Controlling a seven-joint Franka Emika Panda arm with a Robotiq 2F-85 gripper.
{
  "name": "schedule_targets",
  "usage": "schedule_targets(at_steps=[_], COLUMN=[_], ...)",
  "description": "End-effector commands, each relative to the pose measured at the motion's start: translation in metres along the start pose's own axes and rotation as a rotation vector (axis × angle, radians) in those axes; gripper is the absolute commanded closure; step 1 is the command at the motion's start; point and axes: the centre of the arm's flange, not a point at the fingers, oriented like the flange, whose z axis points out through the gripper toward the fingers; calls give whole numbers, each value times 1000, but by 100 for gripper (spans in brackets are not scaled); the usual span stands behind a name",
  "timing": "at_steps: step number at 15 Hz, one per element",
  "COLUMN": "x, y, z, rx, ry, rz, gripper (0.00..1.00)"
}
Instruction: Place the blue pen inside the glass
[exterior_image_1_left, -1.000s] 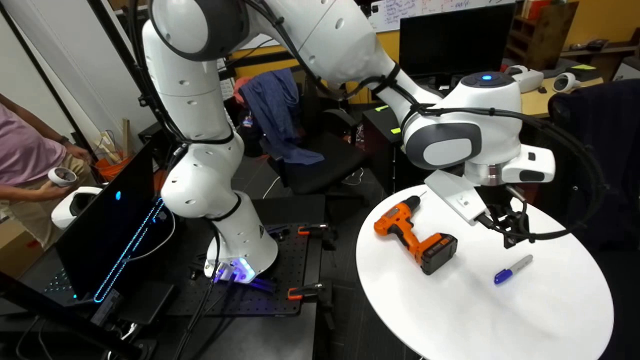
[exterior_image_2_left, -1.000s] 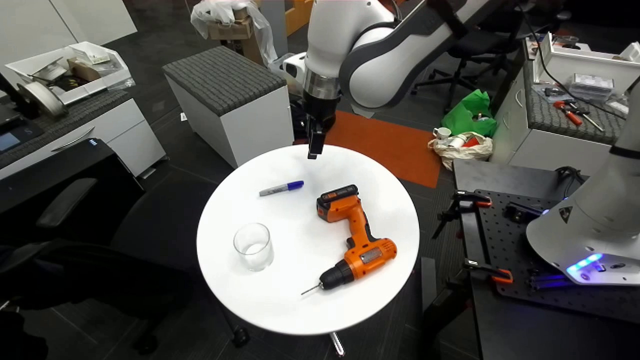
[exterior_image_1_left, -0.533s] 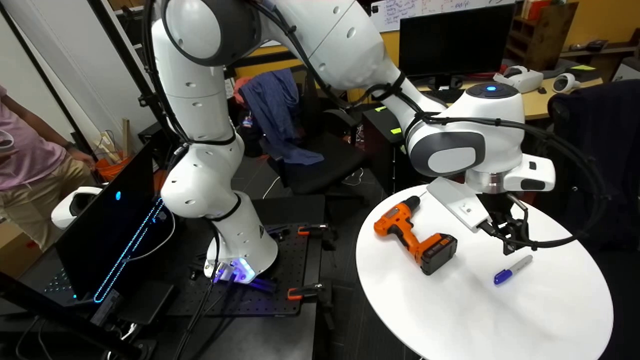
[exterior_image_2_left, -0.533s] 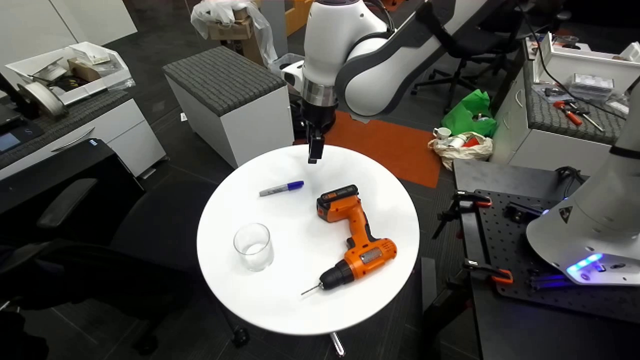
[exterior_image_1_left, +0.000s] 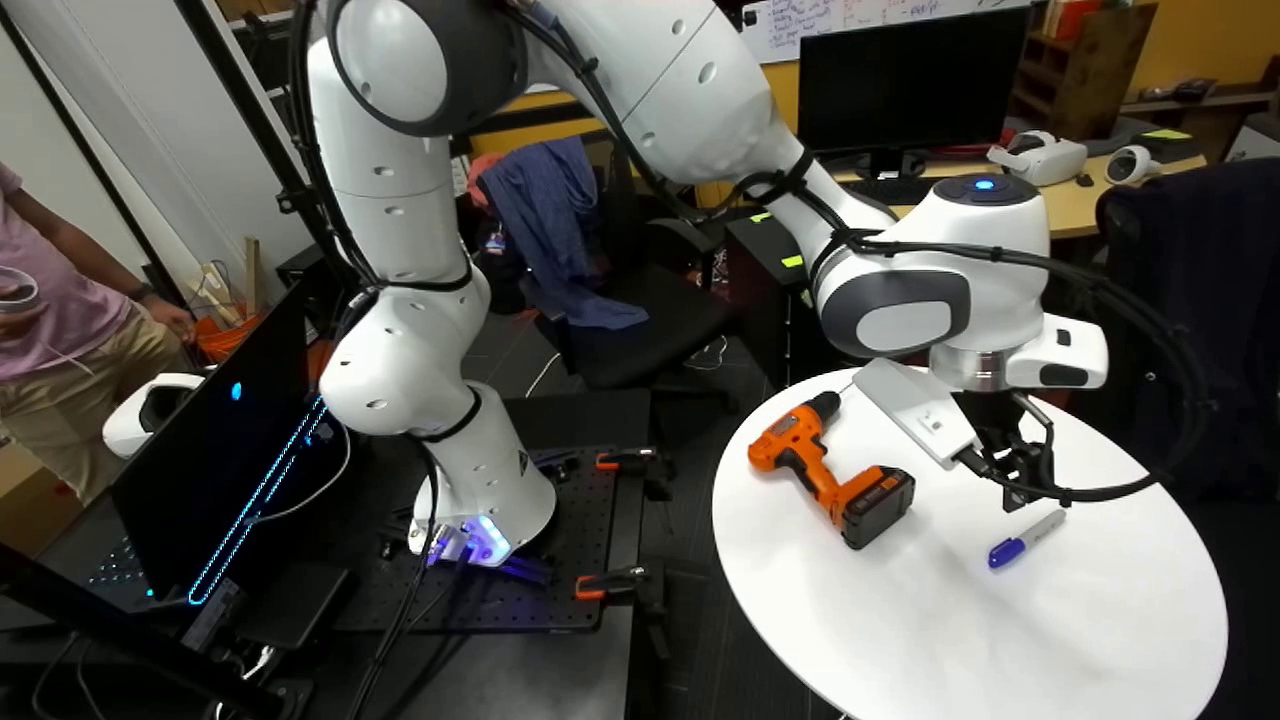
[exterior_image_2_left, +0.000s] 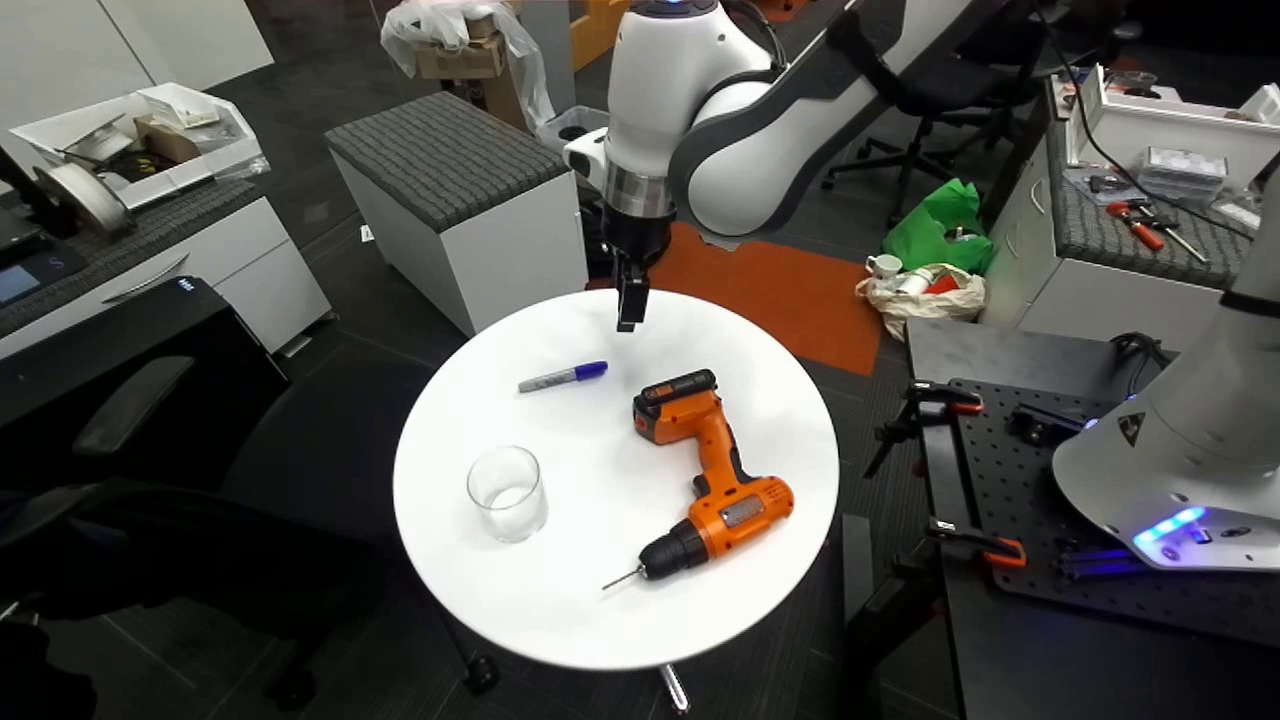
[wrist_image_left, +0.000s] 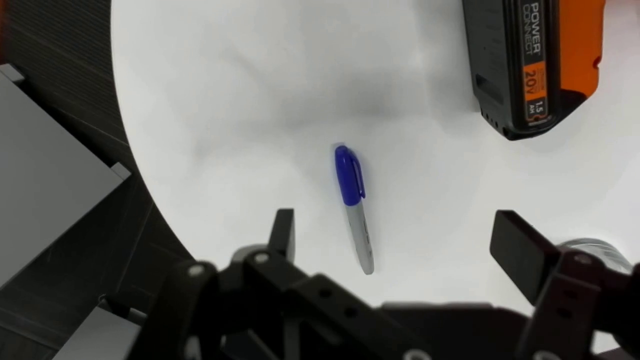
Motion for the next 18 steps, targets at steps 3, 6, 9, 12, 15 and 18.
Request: schedule_targets(at_steps=[3,6,9,12,15,18], x=[20,29,37,46,53,60], y=[-1,-1,4,9,10,12], z=[18,28,43,59,74,90], rx=[34,44,55,54,53,58], ry=[35,39,34,21,6,-11], rz=[-87,-123,-144,-153,-152,-152], gripper=[0,0,0,0,0,0])
